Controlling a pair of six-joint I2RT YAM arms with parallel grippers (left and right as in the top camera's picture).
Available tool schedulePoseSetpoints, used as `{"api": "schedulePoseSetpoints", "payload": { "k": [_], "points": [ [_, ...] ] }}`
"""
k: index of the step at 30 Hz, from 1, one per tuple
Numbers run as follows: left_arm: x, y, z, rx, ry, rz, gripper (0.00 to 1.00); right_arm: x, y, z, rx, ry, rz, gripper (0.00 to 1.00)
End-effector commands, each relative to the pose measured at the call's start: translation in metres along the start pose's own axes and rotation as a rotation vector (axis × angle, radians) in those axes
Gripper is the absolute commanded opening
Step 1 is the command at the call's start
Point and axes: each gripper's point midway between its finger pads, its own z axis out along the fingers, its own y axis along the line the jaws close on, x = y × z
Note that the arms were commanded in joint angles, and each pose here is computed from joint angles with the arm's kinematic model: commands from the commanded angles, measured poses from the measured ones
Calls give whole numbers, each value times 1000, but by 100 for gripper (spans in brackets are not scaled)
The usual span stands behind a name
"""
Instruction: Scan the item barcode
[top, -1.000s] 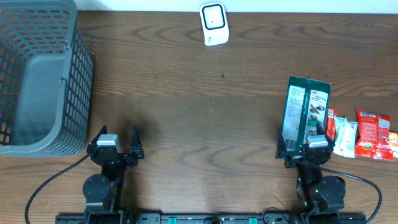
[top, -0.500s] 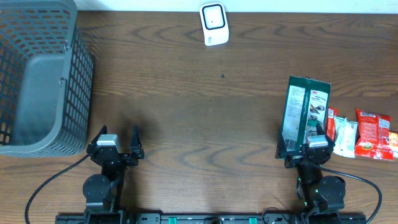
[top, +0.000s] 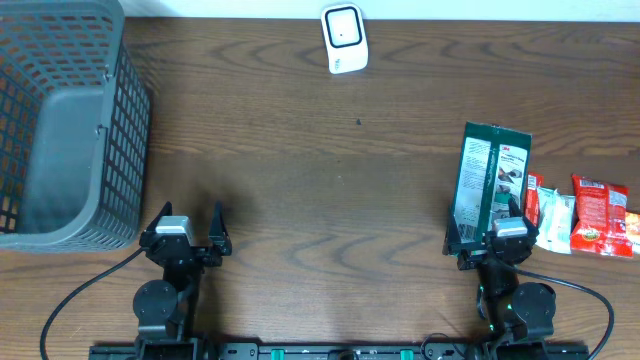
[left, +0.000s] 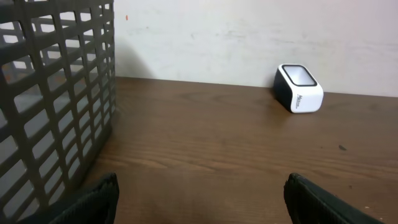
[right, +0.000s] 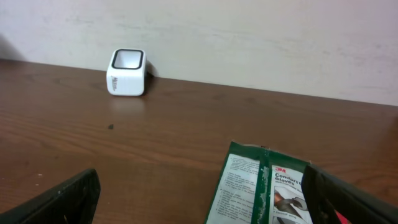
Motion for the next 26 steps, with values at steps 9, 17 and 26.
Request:
{"api": "schedulePoseSetpoints", "payload": {
  "k": [9,17,26],
  "points": [
    [14,-6,0,39,50,14,86,0,-2,0,10,0,-5,99],
    [14,-6,0,39,50,14,86,0,-2,0,10,0,-5,99],
    [14,-6,0,39,50,14,86,0,-2,0,10,0,-5,99]
  ]
}}
